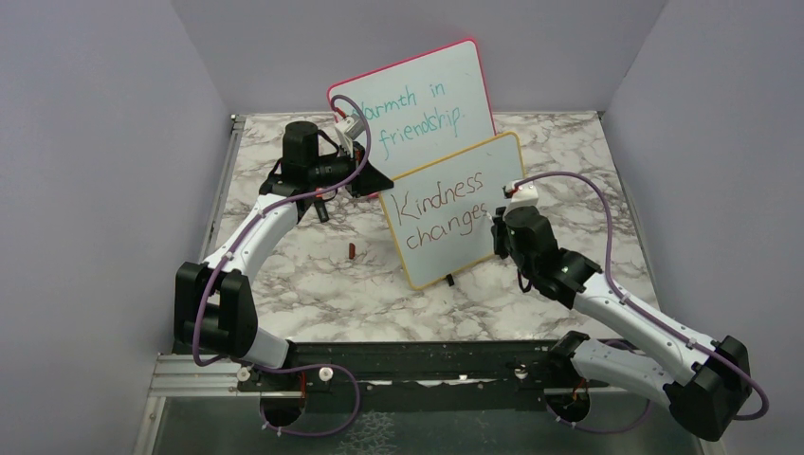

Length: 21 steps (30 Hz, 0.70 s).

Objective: Write a sentence on the whiteboard

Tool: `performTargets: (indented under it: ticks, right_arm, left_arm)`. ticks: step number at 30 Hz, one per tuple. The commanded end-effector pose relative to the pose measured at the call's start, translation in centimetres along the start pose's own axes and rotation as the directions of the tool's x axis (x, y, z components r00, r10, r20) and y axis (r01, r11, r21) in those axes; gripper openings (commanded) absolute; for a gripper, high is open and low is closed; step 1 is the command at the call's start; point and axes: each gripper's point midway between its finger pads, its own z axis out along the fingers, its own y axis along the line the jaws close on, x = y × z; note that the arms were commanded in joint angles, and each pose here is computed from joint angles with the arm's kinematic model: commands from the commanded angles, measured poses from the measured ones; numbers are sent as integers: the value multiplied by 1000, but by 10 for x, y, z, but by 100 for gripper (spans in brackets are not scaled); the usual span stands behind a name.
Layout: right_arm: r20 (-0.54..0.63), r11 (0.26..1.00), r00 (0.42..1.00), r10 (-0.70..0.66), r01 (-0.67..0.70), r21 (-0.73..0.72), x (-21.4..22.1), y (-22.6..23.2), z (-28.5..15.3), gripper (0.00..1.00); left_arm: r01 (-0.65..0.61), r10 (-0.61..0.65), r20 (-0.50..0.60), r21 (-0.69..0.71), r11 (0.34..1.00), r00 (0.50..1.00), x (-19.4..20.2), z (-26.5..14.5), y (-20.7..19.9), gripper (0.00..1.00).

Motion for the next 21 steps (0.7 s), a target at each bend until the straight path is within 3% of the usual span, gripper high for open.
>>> performTargets:
  ticks: [1, 21]
  right_arm:
    - [-25, 999, 1000, 3, -2, 42, 10, -9, 1, 1]
    - [-29, 999, 1000, 9, -10, -36, 8, 2, -5, 1]
  left_arm:
    - [60, -61, -86, -15, 998, 994, 31, 10, 7, 0]
    - [63, -64, -88, -14, 998, 994, 32, 10, 7, 0]
